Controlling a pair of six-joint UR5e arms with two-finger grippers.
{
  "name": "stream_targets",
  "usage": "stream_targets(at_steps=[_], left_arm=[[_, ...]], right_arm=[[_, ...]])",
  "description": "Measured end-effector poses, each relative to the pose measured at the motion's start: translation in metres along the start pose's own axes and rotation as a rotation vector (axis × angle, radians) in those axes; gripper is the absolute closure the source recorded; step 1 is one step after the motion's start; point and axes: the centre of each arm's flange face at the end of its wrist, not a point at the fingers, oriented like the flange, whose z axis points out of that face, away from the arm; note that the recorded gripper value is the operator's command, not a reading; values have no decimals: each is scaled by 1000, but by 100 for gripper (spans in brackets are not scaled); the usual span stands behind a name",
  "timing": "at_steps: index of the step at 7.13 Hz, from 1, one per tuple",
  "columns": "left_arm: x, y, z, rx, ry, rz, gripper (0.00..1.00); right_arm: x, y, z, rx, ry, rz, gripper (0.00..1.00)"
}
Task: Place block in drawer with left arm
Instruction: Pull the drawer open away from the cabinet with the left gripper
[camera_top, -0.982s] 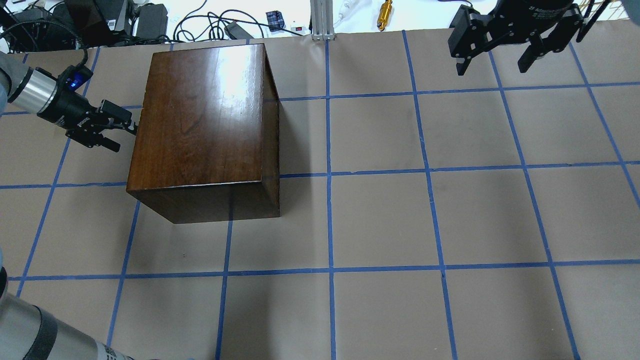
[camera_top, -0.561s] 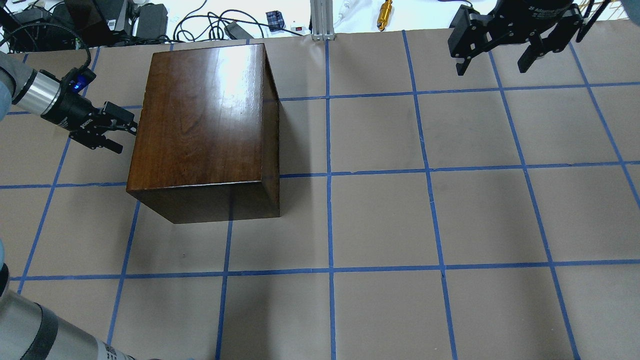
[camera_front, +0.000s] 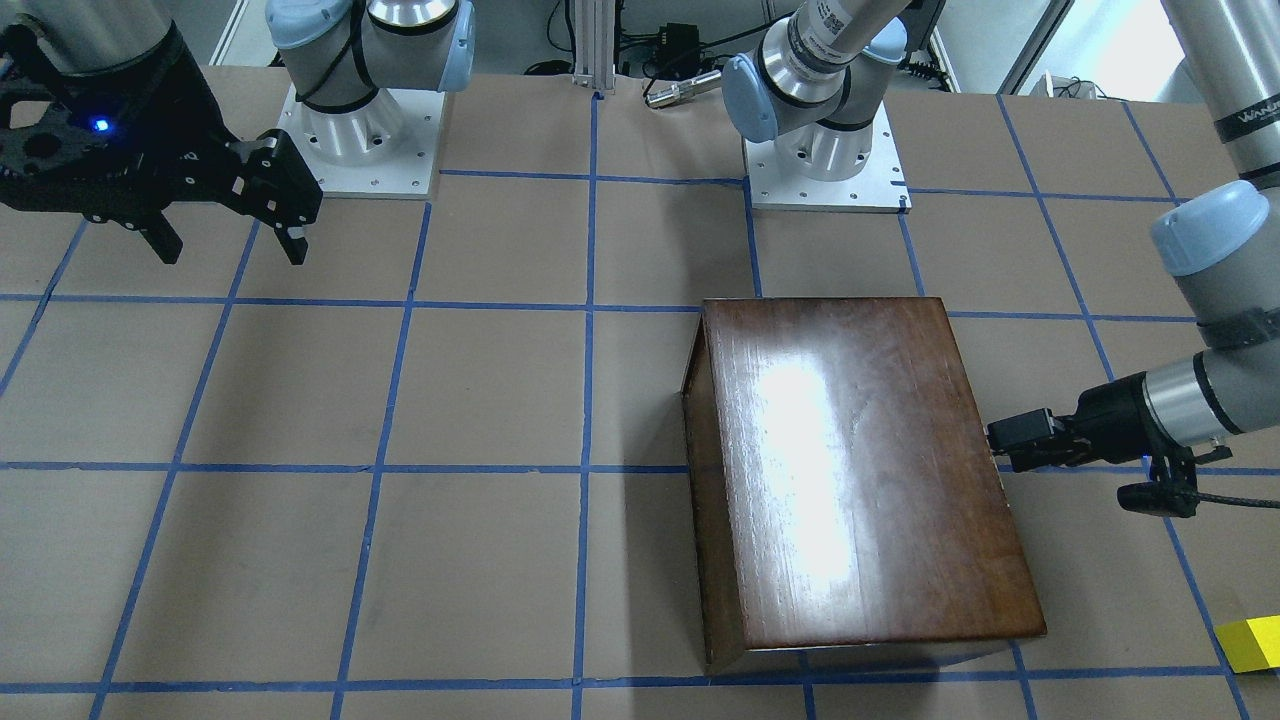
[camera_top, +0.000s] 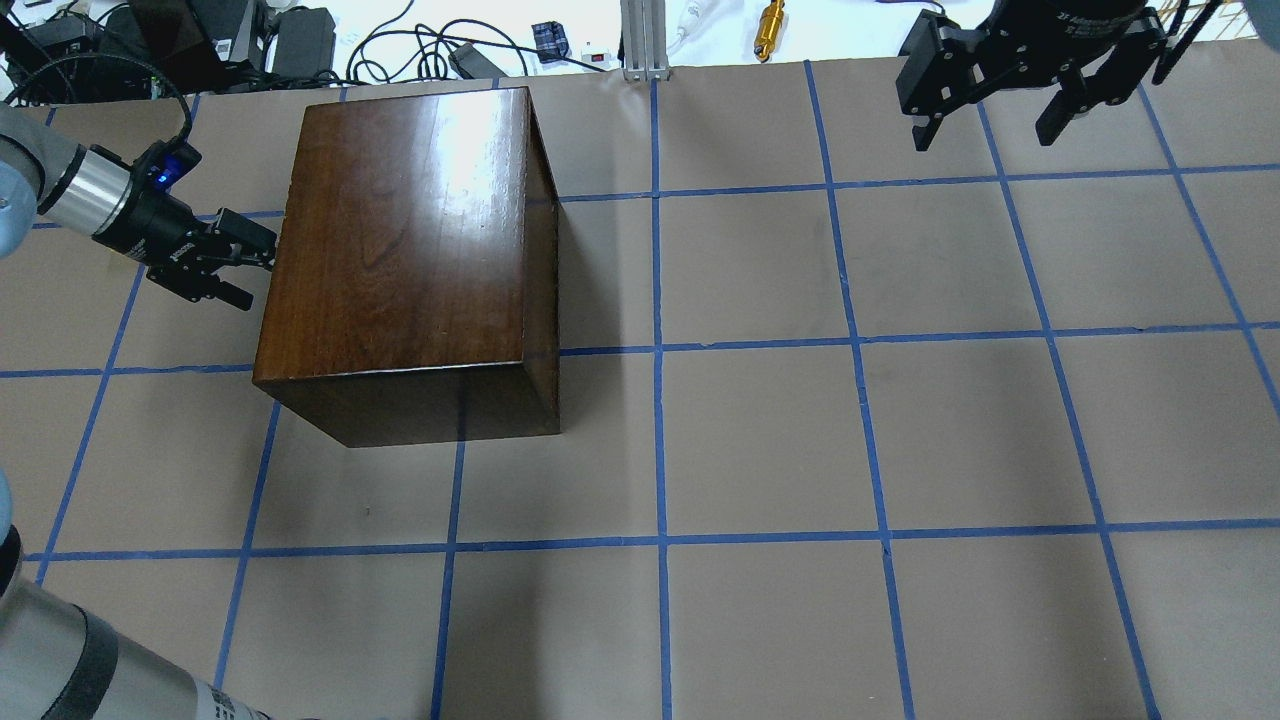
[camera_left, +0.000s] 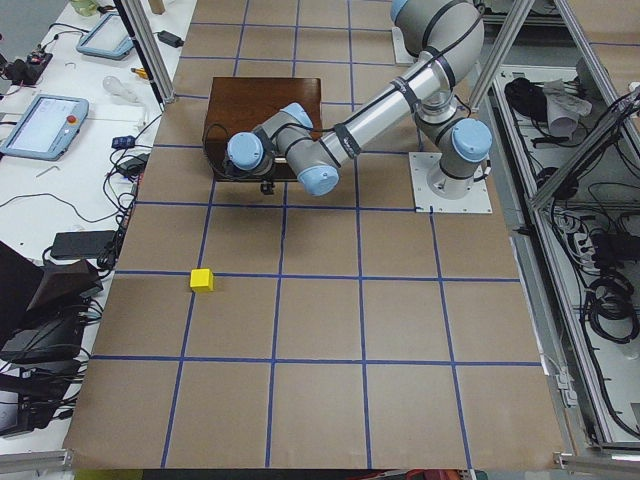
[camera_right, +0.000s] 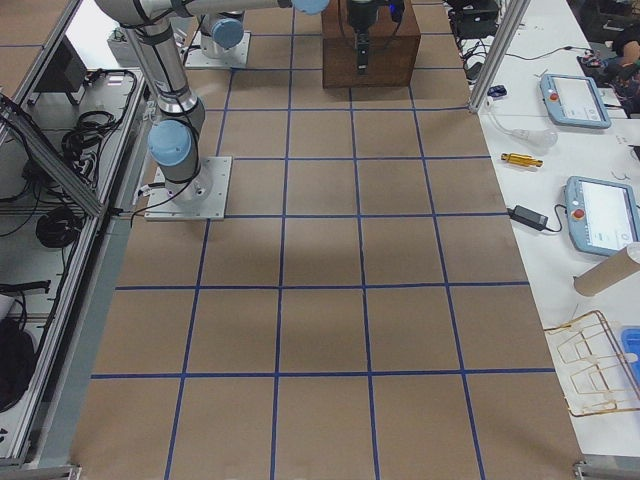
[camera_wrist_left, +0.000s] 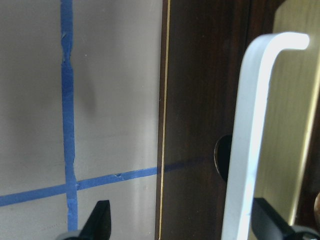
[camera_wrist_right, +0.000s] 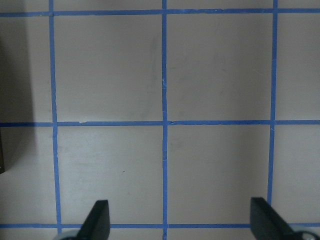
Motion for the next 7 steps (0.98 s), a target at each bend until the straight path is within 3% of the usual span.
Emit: stream_targets(at_steps=[7], left_arm=[[-1, -2, -7, 26, -34, 25, 0]], right_arm=[[0, 0, 0, 0, 0, 0, 0]])
